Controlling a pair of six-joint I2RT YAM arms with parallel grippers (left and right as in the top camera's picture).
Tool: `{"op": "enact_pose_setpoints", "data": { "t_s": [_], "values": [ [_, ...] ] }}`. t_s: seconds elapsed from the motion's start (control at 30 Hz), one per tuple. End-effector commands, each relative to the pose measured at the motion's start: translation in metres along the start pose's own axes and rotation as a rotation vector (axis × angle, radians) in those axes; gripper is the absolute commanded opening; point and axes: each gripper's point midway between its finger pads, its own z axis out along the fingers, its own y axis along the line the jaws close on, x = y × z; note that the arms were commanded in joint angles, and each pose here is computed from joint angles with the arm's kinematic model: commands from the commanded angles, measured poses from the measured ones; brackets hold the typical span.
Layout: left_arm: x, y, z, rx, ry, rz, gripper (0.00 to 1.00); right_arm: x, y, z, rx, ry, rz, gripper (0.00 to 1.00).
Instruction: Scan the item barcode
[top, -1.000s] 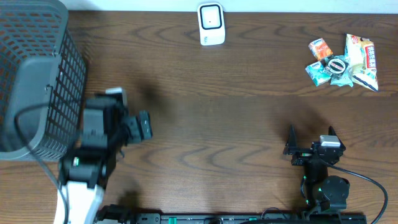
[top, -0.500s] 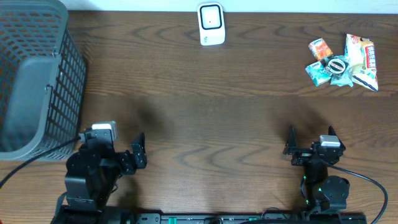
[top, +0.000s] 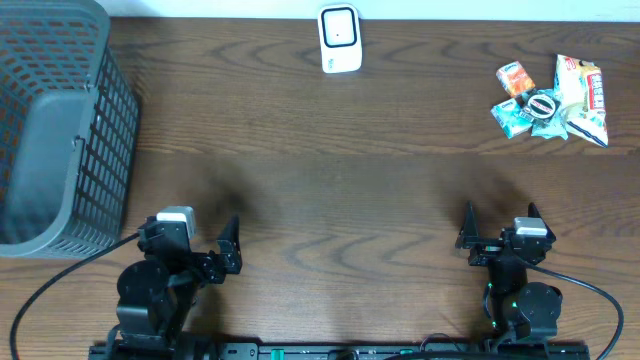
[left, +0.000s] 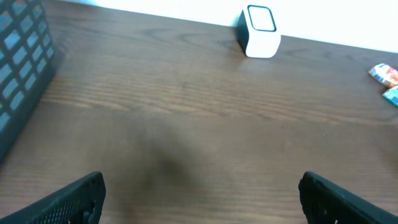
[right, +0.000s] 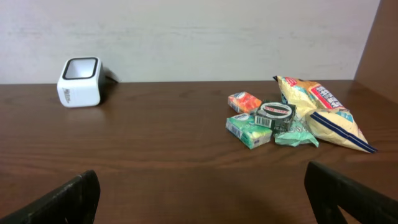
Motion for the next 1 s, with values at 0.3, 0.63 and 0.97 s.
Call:
{"op": "enact_pose_setpoints", "data": {
  "t_s": [0.3, 0.63, 0.97],
  "values": [
    [-0.003, -0.01, 0.013, 0.093, -0.166, 0.029, 0.97, 0.002, 0.0, 0.0, 0.0, 0.005, -0.008, 0.99],
    [-0.002, -0.009, 0.016, 0.112, -0.26, 0.04, 0.98, 0.002, 0.0, 0.0, 0.0, 0.005, -0.008, 0.99],
    [-0.006, -0.01, 0.02, 0.129, -0.349, 0.048, 0.98, 0.002, 0.0, 0.0, 0.0, 0.005, -0.008, 0.99]
  ]
}}
